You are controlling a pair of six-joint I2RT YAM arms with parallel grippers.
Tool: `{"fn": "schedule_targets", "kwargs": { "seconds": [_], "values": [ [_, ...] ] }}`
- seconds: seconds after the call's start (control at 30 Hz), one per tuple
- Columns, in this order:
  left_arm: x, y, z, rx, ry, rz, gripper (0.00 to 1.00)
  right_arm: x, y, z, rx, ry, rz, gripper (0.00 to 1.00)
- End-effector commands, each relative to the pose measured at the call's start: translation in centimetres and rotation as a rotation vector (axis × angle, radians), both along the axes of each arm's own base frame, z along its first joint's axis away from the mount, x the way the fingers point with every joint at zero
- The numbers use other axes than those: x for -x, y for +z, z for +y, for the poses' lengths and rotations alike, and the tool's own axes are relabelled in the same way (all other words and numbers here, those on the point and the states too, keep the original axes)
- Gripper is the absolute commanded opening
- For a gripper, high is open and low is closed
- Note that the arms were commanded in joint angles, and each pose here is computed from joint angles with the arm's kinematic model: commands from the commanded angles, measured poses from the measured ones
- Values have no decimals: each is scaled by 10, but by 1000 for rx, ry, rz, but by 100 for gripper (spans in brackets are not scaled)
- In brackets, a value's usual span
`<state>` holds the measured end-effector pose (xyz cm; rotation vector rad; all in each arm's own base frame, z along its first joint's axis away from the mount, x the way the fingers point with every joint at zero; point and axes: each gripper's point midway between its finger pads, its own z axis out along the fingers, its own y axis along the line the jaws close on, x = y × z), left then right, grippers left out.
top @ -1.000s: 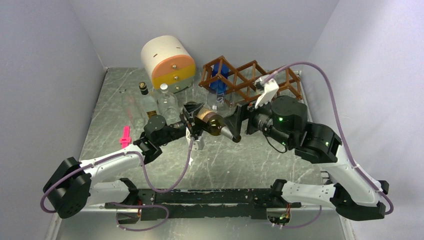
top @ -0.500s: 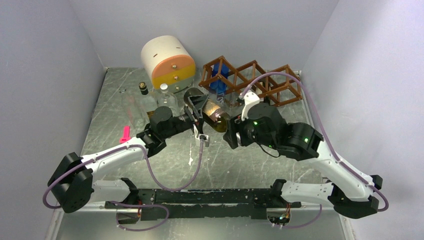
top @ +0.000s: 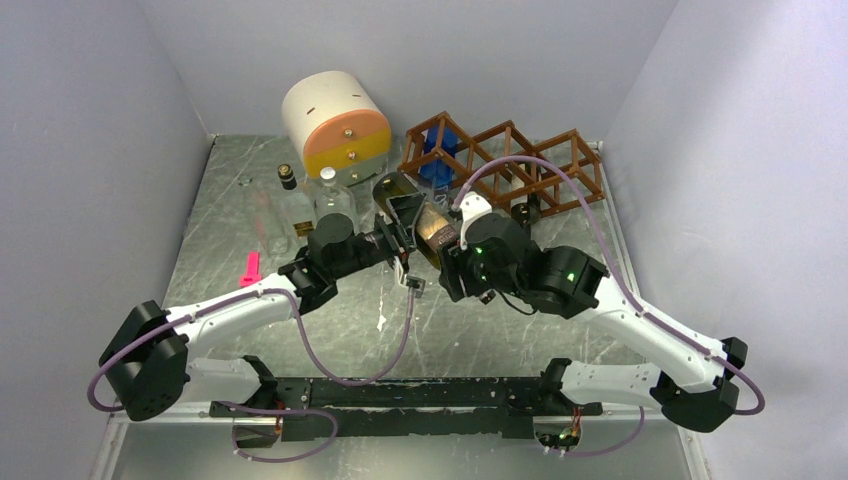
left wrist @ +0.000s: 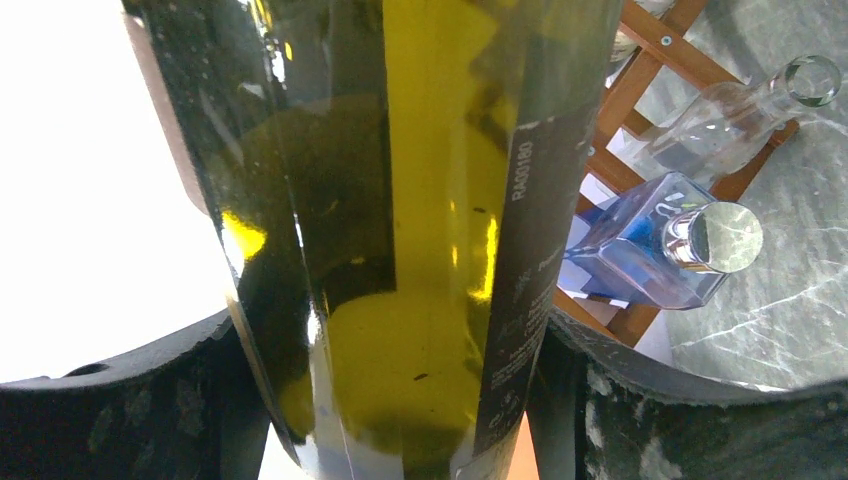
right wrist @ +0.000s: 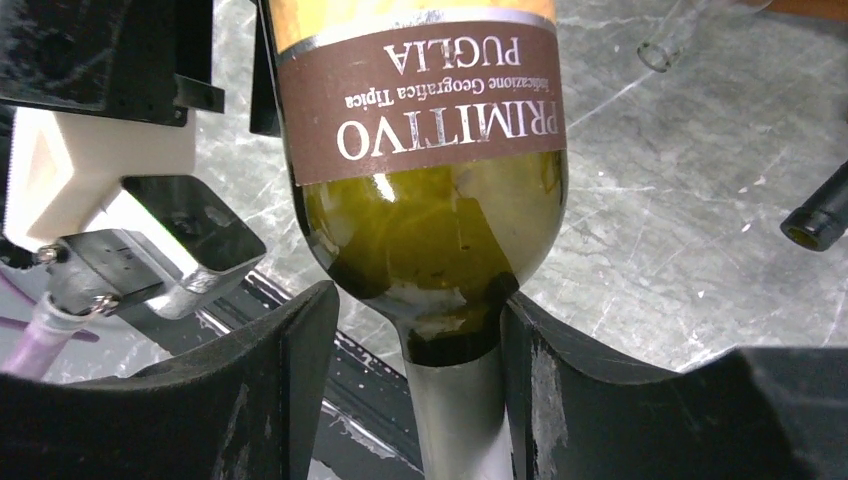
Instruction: Put the wine bottle on the wine rack
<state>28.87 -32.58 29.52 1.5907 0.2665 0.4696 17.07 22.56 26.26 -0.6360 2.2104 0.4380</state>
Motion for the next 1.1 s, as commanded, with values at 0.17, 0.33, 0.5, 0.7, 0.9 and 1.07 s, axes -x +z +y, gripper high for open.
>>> {"fn": "schedule_targets", "kwargs": {
  "seconds": [0.17,0.33,0.5,0.7,0.9,1.07],
  "values": [
    [13,66,3,153,-31,-79,7,-2,-15,8,-21,12,-3,61],
    [11,68,5,166,-15,-72,7,1,-24,9,-25,17,14,57],
    [12,69,5,189,-26,-28,7,2,-25,8,-41,12,11,43],
    [16,69,5,238,-51,47,25,-5,-19,5,-45,-22,-25,0],
    [16,66,8,307,-47,62,69,-18,-1,-5,-72,-102,-102,0],
    [11,58,11,322,-15,88,97,-35,23,-21,-108,-226,-204,0]
  ]
}}
